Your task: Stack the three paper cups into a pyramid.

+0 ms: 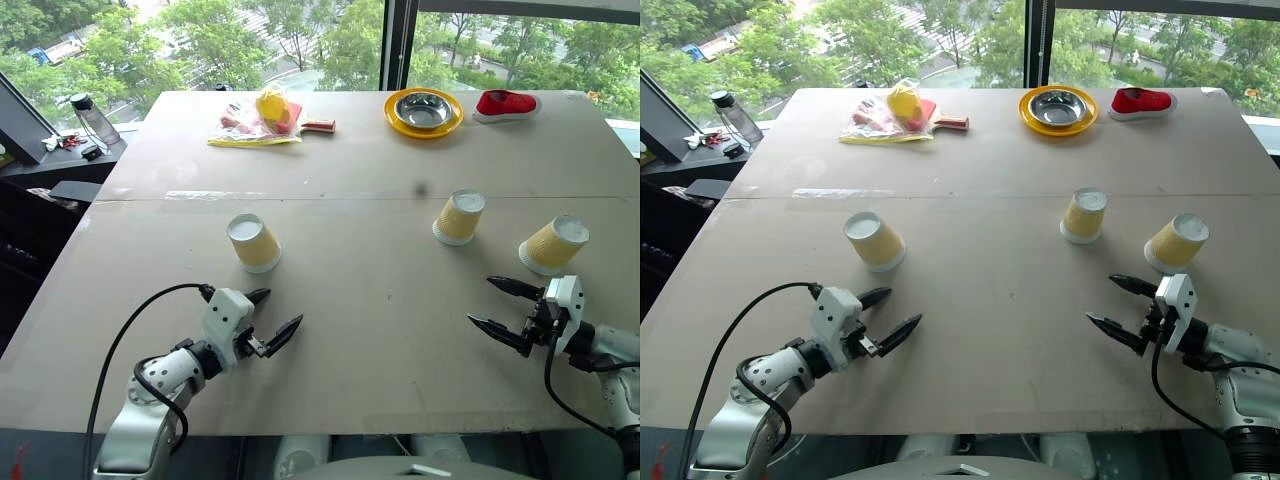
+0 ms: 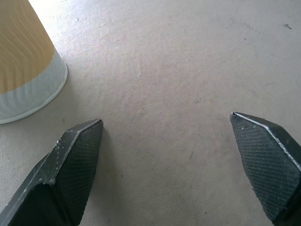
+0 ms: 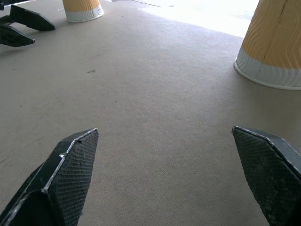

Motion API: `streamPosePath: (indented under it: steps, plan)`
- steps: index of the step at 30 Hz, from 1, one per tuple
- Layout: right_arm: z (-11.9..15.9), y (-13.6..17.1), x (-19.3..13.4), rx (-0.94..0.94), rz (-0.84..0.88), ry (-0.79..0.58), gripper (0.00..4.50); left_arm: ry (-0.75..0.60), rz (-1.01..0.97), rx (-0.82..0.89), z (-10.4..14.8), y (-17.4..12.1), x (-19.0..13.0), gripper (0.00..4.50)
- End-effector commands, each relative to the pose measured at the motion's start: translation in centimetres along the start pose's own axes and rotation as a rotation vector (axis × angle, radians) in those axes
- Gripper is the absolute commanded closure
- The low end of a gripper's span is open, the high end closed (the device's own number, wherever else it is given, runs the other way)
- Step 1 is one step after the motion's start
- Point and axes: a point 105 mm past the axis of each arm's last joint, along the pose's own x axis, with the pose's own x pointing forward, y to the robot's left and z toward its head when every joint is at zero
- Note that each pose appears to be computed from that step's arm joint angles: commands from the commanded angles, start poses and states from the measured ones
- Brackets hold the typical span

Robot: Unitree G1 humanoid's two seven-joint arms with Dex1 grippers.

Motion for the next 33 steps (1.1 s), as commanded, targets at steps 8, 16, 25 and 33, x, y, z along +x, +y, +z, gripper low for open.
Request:
streamPosePath:
  steps: [8, 16, 25, 33]
  plan:
    - [1.0, 0.2, 0.3, -0.025, 0.017, -0.017, 0.00, 0.029, -0.023, -0.012, -0.8, -0.6, -0.4, 0.07]
    - [1.0, 0.2, 0.3, -0.025, 0.012, -0.018, 0.00, 0.031, -0.026, -0.002, -0.7, -0.3, -0.4, 0.07]
    - [1.7, -0.6, 0.4, -0.008, -0.039, -0.081, 0.00, 0.023, -0.035, 0.011, -0.4, -0.1, -0.2, 0.07]
    - [7.3, -5.9, 4.1, 0.021, -0.408, -0.266, 0.00, -0.104, -0.155, 0.038, 4.8, -0.7, 1.5, 0.07]
